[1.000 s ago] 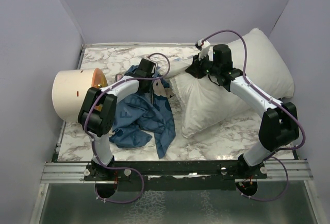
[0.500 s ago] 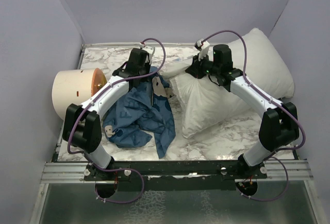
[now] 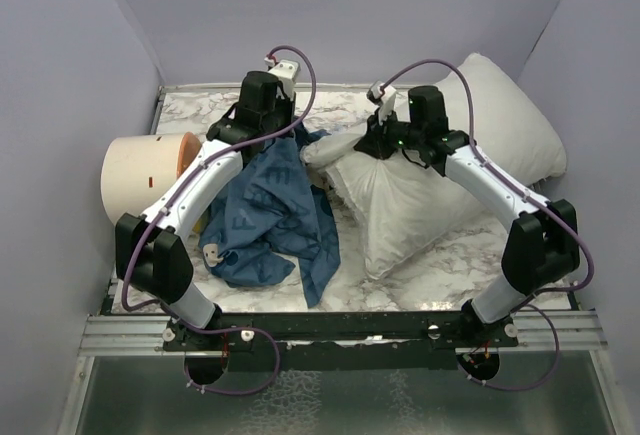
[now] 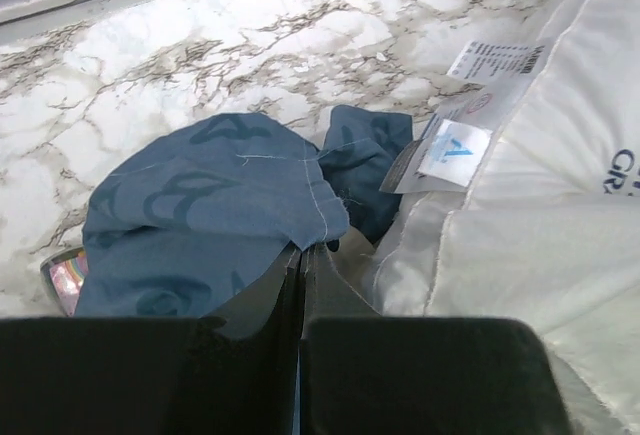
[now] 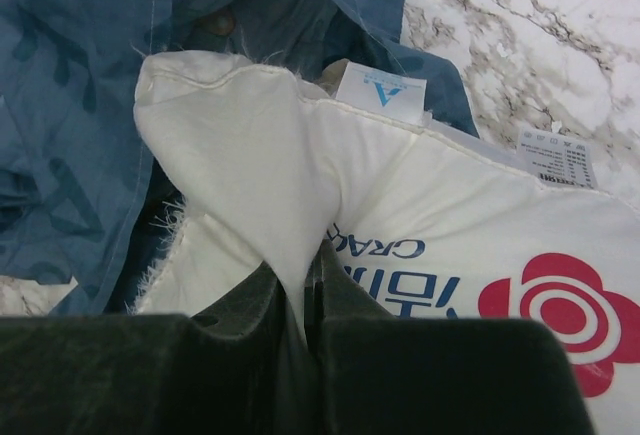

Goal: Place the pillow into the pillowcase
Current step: Pick up the pillowcase from the center of the board.

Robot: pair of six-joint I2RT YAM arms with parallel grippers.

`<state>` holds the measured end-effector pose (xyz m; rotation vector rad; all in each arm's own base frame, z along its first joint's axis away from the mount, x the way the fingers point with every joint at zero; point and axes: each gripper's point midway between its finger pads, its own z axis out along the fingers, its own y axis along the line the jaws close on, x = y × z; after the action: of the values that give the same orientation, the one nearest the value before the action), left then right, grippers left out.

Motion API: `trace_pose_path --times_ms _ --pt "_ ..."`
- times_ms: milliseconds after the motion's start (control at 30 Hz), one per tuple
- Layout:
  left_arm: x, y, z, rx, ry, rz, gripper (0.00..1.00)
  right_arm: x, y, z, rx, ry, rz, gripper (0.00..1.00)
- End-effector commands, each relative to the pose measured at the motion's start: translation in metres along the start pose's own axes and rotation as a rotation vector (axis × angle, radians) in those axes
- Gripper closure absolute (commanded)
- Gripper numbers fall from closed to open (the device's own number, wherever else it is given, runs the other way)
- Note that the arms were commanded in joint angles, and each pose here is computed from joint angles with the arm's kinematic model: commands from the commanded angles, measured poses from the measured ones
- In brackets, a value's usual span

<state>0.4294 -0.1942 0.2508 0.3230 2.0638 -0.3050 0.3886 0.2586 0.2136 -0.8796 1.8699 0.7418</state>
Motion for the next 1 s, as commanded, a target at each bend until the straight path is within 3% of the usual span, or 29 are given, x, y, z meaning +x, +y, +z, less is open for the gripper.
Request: trace_pose_path --times_ms 0,300,500,667,833,967 --pt "-0.024 -0.018 -0.021 0.097 -0.053 -0.01 1.0 -0.013 0.013 0.011 -0.053 0.016 -0.004 0.99" --pt "-0.025 -0.022 -0.048 0.139 -0.069 0.007 1.0 -0.038 0.001 0.032 -0.021 0.017 -0.011 0.99" --pt "-0.045 -0.035 -0.061 0.209 -0.12 -0.008 1.0 -0.04 0.044 0.046 -0.13 0.016 -0.075 0.99" --pt "-0.052 -0.048 -0.059 0.285 -0.117 -0.031 1.0 -0.069 0.056 0.052 -0.144 -0.058 -0.073 0.99" --pt "-0.049 -0.058 -0.058 0.342 -0.101 -0.045 1.0 -0.101 0.039 0.056 -0.044 -0.128 -0.043 0.99" --pt "-0.041 -0.059 -0.056 0.35 -0.074 -0.042 1.0 -0.122 0.001 0.051 0.179 -0.2 0.013 0.99"
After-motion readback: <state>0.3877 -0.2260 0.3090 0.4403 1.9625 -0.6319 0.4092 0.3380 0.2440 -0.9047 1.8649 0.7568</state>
